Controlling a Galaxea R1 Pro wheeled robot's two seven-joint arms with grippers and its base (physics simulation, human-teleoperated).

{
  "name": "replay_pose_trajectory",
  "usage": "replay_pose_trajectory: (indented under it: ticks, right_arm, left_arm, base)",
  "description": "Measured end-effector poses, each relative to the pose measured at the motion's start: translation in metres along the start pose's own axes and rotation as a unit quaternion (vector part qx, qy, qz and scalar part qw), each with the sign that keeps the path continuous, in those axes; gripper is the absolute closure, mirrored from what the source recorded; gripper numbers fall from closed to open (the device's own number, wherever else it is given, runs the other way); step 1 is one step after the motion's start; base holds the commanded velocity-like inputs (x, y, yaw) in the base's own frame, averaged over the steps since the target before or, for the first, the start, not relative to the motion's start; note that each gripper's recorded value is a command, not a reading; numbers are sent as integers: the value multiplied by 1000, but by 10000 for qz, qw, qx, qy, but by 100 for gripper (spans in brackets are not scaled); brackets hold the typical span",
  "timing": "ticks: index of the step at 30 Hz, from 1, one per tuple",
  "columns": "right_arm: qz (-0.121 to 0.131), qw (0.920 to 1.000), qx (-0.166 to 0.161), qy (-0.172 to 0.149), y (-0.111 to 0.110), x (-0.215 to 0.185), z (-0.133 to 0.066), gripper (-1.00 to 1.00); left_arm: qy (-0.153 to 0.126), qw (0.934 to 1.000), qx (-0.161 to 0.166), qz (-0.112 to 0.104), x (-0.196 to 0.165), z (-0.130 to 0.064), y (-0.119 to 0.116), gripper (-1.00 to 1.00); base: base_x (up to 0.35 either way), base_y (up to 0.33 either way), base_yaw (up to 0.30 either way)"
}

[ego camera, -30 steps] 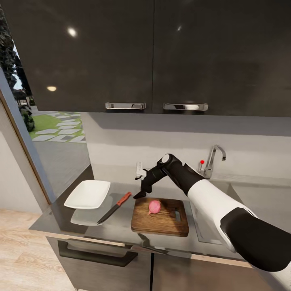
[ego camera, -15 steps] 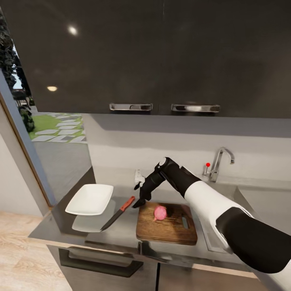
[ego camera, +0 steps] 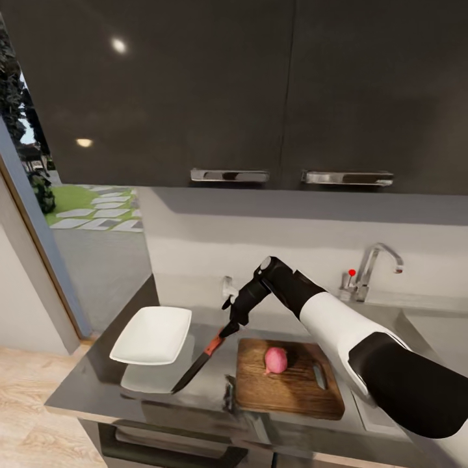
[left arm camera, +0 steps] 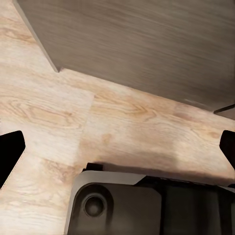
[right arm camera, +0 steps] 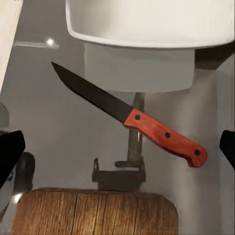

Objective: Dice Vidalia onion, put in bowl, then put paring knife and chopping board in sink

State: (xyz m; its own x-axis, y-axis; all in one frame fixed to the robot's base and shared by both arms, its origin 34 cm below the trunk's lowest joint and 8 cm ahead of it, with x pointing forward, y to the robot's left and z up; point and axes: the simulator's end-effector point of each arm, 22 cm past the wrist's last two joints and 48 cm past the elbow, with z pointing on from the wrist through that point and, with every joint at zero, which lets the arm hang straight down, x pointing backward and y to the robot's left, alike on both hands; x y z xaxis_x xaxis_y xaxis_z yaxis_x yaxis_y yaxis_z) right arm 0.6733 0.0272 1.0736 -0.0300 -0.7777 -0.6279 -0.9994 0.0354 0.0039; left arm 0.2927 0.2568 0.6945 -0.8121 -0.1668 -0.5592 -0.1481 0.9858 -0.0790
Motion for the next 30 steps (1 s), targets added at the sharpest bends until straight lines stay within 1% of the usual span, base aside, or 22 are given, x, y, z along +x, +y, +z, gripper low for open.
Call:
replay_pose_trajectory:
  ticks: [3, 5, 6, 8, 9, 12, 15, 16, 18, 20, 21, 24, 27, 30]
  right_arm:
    - [233, 9996, 152, 55, -7, 2, -1, -100]
    - [551, 9980, 256, 144, -11, 4, -4, -100]
    - [663, 9972, 303, 173, -13, 3, -7, -100]
    - [717, 9964, 402, 183, -18, -5, -14, -100]
    - [703, 9963, 456, 195, -21, -11, -18, -100]
    - [665, 9964, 473, 251, -22, -10, -19, -100]
    - [472, 9975, 456, 245, -23, -6, -19, -100]
    - [382, 9981, 414, 234, -22, -3, -18, -100]
    - [312, 9988, 297, 235, -18, 2, -16, -100]
    - [303, 9991, 148, 247, -12, 6, -14, -100]
    - [309, 9992, 6, 260, -7, 11, -13, -100]
    - [313, 9991, -57, 265, -5, 13, -13, -100]
    - [166, 9995, -143, 237, -3, 18, -16, -100]
    - [79, 9996, -174, 222, -2, 19, -17, -100]
  left_arm:
    - [4, 10000, -2, 0, 0, 0, 0, -100]
    - [5, 10000, -2, 0, 1, 0, 0, -100]
    - [5, 10000, -2, 0, 1, 0, 0, -100]
    - [6, 10000, -2, -2, 1, 0, 0, -100]
    - [1, 10000, 3, -2, 0, 0, 0, -100]
    - [0, 10000, 3, -1, 0, 0, 0, -100]
    - [2, 10000, 2, 0, 0, 0, 0, -100]
    - [2, 10000, 5, 1, 0, 0, 0, -100]
    - [2, 10000, 8, 2, 0, 0, -1, -100]
    - [1, 10000, 10, 4, 0, 0, -1, -100]
    - [2, 10000, 15, 7, 0, 0, -1, -100]
    - [8, 10000, 18, 4, 1, 0, -2, -100]
    - [10, 10000, 18, 5, 1, 0, -2, -100]
    - [10, 10000, 19, 3, 1, 0, -2, -100]
  base:
    - [165, 137, 0]
    - [165, 134, 0]
    - [165, 132, 0]
    - [164, 131, 0]
    - [162, 129, 0]
    - [159, 125, 0]
    - [146, 110, 0]
    - [113, 73, 0]
    - [59, 38, 0]
    - [24, 16, 0]
    - [-9, 5, 0]
    - [-47, 3, 0]
    - [-77, 1, 0]
    - [-40, 0, 0]
